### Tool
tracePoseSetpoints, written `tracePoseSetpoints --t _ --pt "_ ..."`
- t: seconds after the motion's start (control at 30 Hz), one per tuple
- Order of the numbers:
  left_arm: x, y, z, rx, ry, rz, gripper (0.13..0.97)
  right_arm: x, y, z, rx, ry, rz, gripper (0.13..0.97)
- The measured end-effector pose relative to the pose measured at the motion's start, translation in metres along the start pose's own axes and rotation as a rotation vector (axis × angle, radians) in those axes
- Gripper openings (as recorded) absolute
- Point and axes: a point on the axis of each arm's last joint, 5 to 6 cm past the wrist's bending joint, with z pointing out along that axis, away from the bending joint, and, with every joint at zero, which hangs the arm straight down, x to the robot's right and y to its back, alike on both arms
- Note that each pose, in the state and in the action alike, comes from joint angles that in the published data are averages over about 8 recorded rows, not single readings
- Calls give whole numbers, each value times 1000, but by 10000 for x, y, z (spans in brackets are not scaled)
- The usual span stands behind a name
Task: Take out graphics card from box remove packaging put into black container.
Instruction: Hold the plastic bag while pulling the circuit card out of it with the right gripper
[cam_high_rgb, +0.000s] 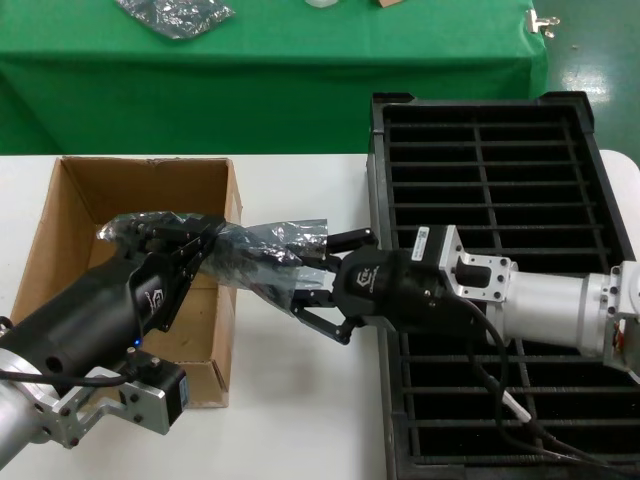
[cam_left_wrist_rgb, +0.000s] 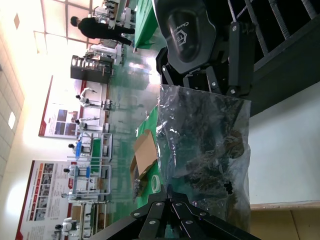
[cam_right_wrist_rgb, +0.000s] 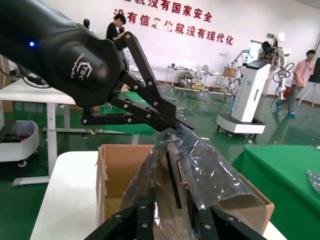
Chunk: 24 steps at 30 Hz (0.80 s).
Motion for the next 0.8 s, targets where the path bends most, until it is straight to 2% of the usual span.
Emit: tracePoseSetpoints --t 0.1,0.37,0.5,0.8 --pt "0 0 0 0 0 0 139 2 -5 17 4 2 0 282" --pt "0 0 0 0 0 0 139 -7 1 81 8 -1 1 212" --pt "0 0 0 0 0 0 139 -16 5 99 8 -5 1 212" --pt "0 0 0 0 0 0 139 -57 7 44 6 -2 0 147"
